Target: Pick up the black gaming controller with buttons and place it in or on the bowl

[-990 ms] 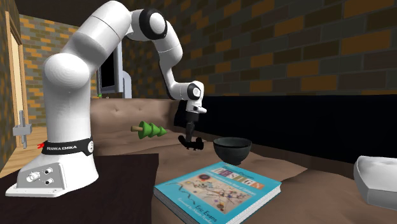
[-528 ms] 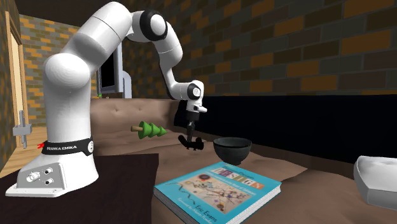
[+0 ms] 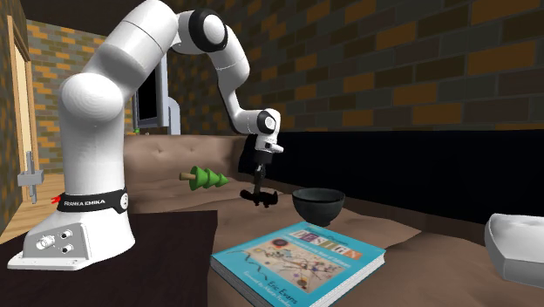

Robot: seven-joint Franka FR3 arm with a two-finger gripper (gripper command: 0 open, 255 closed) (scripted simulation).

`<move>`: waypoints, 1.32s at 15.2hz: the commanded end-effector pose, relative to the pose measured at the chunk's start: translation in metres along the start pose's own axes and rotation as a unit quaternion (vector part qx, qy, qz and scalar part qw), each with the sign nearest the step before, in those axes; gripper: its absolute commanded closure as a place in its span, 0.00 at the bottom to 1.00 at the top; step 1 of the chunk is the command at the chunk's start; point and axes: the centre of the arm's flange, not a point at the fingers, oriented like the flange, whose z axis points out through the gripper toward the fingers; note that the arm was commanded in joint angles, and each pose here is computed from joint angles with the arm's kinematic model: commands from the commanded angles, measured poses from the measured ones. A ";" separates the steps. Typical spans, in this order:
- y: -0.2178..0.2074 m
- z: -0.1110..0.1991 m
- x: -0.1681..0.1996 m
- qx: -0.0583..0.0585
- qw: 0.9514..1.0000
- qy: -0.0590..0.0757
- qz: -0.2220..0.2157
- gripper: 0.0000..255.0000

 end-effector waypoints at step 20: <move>0.010 0.032 0.020 0.069 0.981 0.049 0.177 1.00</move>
